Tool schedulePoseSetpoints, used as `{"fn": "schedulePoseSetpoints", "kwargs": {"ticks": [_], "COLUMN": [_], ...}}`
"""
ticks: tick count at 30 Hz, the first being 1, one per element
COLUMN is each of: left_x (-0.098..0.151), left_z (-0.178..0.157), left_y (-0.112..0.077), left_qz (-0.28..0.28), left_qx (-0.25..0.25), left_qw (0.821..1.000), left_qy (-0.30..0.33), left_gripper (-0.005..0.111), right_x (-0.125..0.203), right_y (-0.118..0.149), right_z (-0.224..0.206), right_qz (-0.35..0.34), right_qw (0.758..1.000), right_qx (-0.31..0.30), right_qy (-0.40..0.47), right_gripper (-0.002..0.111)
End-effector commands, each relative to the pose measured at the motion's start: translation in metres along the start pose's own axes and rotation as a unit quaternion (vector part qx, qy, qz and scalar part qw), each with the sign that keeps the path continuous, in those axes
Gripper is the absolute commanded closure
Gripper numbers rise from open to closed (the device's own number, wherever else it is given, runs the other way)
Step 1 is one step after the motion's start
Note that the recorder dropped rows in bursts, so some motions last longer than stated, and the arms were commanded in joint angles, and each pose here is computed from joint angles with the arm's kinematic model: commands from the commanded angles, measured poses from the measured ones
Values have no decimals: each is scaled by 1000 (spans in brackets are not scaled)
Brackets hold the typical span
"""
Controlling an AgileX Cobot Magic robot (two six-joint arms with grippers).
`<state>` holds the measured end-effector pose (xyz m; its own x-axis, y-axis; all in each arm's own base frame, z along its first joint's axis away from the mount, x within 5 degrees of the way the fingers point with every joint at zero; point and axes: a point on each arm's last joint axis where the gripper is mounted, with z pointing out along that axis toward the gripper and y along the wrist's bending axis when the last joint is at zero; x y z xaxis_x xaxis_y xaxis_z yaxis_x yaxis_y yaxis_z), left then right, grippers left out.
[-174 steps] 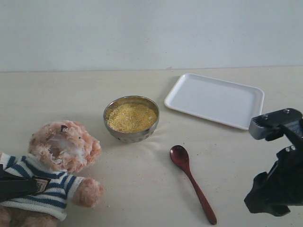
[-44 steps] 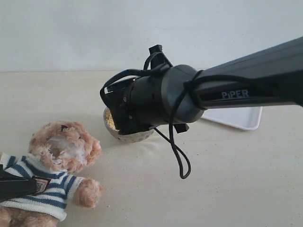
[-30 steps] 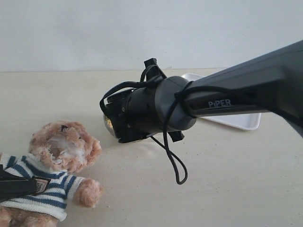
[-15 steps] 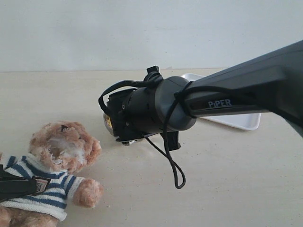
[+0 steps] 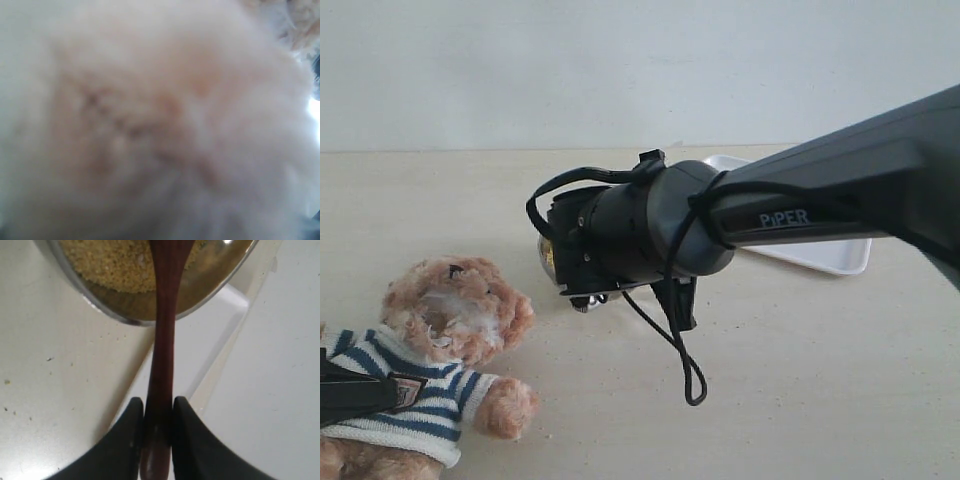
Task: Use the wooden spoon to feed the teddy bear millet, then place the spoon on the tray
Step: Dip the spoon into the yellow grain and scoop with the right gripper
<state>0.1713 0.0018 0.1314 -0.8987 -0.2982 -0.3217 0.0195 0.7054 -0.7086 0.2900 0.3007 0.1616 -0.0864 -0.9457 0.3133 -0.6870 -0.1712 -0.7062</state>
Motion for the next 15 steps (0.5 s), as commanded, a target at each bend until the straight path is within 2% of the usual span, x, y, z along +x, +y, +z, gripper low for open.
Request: {"fn": "schedulePoseSetpoints", "kwargs": {"ticks": [1,7,15], "left_x": [0,0,0], "left_z": [-1,-1,-1], "left_y": [-2,-2,-2], "left_qz": [-1,-1,-1], "left_qx": [10,10,10], "left_qw": [1000,1000,1000], "left_qy": [-6,-6,-6], "left_gripper": [100,100,100], "right_x": [-1,-5,5], "right_y": [-13,-32,-34], "right_z": [-5,-16,-10], "right_qz": [58,113,121], "right_qw": [998,991,990], "right_qx": [-21,-56,-74], "right_qy": [-10,-33,-1], "right_gripper": [107,107,107]}}
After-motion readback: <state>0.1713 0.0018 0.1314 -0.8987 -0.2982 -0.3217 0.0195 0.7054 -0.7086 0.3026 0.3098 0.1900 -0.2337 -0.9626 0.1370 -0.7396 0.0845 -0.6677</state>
